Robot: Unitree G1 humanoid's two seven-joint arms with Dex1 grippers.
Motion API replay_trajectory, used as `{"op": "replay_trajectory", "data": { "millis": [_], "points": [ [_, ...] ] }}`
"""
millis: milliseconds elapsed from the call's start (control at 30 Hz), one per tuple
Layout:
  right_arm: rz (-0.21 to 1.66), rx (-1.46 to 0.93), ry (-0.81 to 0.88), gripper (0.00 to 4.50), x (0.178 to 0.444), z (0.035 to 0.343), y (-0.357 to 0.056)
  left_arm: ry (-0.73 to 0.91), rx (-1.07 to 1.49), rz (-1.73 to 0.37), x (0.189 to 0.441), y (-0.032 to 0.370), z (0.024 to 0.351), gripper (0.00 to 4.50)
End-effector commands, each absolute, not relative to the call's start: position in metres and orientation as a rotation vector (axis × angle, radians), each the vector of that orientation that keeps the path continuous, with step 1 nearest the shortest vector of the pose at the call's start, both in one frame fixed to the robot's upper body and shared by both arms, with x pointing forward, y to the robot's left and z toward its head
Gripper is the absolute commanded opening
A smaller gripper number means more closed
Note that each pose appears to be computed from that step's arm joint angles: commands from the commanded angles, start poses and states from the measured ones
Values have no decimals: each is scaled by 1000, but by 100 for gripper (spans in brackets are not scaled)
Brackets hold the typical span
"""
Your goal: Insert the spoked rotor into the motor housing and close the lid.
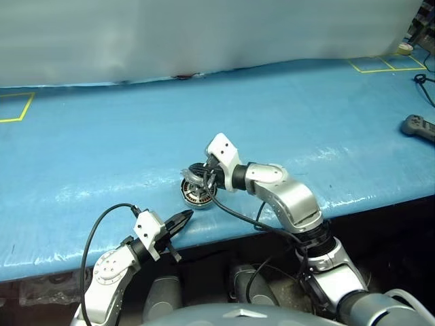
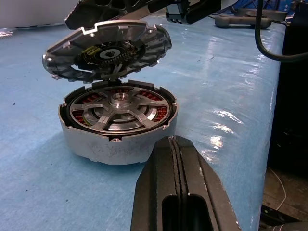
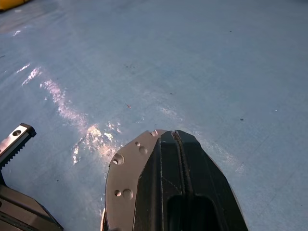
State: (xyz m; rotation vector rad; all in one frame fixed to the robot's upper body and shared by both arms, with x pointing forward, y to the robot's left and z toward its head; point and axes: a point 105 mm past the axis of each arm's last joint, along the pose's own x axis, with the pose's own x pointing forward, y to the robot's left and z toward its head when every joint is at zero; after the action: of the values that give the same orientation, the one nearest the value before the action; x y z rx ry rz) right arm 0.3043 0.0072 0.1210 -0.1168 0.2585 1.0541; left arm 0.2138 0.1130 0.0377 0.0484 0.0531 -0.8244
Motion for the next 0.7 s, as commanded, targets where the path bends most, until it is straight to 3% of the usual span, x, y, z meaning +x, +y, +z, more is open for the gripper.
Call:
{"op": "replay_trajectory", "data": {
  "millis": [33,500,700],
  "points": [
    [1010,-48,233,1,302,126,7,21,49,-822,215,114,46,0],
    [811,212,312,1,300,86,-4,32,50,-841,215,113,44,0],
    [788,340,251,1,301,93,0,37,54,-844,215,113,44,0]
  ]
}}
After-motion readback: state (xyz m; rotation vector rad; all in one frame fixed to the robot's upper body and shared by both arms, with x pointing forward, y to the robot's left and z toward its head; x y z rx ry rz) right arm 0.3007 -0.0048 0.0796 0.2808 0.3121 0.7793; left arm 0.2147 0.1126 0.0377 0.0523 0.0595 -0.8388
